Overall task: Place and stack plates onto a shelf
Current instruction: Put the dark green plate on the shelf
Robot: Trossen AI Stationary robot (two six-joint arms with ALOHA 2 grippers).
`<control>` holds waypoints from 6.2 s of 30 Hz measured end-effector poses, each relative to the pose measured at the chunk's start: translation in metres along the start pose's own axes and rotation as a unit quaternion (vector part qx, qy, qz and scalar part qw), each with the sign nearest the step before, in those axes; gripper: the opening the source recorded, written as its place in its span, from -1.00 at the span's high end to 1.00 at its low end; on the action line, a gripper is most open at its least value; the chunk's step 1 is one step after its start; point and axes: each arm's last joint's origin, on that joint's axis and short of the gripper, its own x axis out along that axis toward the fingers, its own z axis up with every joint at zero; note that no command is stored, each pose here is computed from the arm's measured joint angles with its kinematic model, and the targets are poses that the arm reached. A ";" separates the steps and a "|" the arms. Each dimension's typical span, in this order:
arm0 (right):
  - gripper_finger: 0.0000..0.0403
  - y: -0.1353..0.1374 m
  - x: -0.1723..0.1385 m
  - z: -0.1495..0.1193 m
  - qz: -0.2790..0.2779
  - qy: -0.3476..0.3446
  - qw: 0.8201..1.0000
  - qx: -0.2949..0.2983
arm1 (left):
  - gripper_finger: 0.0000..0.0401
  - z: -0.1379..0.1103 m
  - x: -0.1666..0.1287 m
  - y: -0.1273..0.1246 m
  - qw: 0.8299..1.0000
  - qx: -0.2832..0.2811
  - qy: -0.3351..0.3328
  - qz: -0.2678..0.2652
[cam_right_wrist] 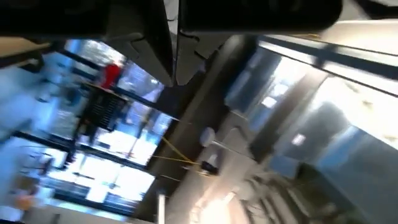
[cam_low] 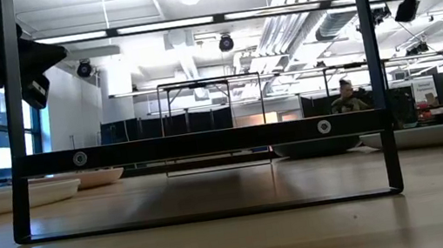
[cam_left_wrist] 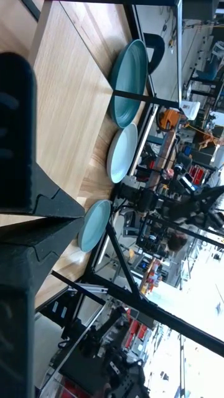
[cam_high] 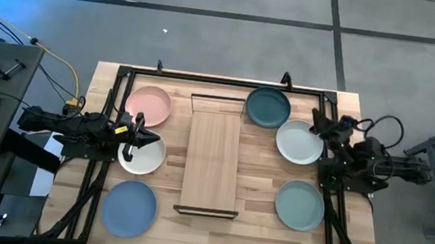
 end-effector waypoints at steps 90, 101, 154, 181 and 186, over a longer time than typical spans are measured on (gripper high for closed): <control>1.00 0.068 0.187 -0.026 -0.220 0.389 0.853 -0.269 | 1.00 0.000 0.000 0.000 1.000 0.000 0.000 0.000; 1.00 -0.006 0.157 -0.128 -0.461 0.489 0.694 -0.260 | 1.00 0.000 0.000 0.000 1.000 0.000 0.000 0.000; 0.96 -0.122 0.167 -0.151 -0.548 0.316 0.765 -0.120 | 1.00 0.000 0.000 0.000 1.000 0.000 0.000 0.000; 0.95 -0.121 0.161 -0.150 -0.558 0.363 0.736 -0.122 | 1.00 0.000 0.000 0.000 1.000 0.000 0.000 0.000; 0.96 -0.121 0.160 -0.151 -0.555 0.377 0.732 -0.115 | 1.00 0.000 0.000 0.000 1.000 0.000 0.000 0.000</control>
